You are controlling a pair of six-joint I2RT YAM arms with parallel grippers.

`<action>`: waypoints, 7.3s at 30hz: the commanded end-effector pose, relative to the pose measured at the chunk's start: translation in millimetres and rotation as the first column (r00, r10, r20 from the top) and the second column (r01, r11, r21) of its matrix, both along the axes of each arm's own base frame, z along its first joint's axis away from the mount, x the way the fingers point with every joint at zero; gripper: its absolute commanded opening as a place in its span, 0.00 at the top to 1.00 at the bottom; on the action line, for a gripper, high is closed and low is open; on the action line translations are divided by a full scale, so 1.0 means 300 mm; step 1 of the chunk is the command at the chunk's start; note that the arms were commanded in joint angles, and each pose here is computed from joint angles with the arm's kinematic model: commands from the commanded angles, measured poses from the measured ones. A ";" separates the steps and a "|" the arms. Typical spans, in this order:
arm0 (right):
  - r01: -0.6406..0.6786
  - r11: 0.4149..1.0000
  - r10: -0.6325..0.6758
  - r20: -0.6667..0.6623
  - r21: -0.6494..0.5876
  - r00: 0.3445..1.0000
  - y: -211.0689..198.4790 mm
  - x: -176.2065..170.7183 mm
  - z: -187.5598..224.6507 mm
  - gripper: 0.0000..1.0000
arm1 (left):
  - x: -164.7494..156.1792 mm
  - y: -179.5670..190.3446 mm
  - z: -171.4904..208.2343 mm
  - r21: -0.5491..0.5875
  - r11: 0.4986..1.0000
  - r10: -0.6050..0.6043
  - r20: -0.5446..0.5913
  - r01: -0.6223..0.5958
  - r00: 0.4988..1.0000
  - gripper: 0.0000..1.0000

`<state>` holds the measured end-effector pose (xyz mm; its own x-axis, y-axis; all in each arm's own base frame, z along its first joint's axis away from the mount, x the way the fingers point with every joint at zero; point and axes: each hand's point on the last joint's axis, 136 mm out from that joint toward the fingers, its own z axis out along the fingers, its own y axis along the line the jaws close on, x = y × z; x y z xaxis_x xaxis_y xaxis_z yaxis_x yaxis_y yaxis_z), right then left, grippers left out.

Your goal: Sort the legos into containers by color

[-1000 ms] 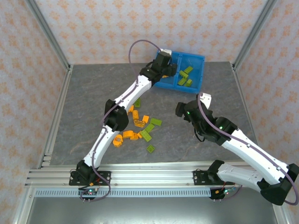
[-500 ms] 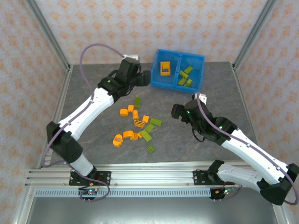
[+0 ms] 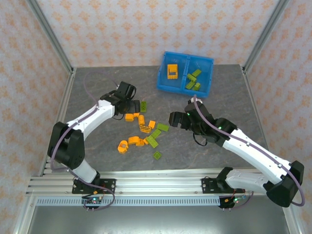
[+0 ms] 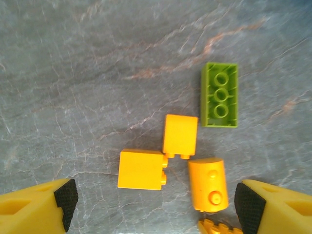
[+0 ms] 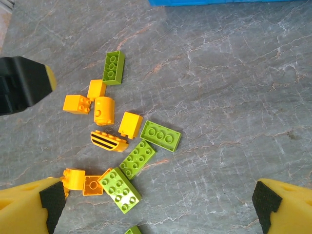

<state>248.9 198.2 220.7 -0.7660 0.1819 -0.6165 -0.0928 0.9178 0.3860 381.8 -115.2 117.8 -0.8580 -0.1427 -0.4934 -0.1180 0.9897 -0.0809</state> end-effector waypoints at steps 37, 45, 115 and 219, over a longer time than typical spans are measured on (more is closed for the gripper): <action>-0.132 0.956 0.129 0.031 0.263 0.991 0.167 -0.001 0.125 0.00 | 0.042 -0.223 0.268 -0.226 0.940 -0.205 0.221 0.255 0.953 0.63; 0.024 0.961 -0.063 0.133 0.275 0.989 0.026 0.015 0.209 0.01 | 0.239 -0.472 0.524 -0.155 0.897 -0.311 0.441 0.413 0.842 0.63; 0.084 0.978 -0.104 0.095 0.188 0.990 -0.058 -0.015 0.157 0.01 | -0.004 -0.218 -0.223 -0.035 0.999 -0.014 -0.055 0.012 0.998 0.38; 0.098 0.969 -0.130 0.132 0.226 0.983 -0.074 -0.015 0.176 0.01 | 0.127 -0.108 -0.275 0.063 0.993 -0.087 -0.118 0.095 0.989 0.36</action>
<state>244.2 181.8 271.4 -0.6486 0.3914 -0.6528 -0.0822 0.8167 0.5713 407.1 -144.9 30.2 -0.9283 -0.0027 -0.3717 -0.0112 0.9997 0.0207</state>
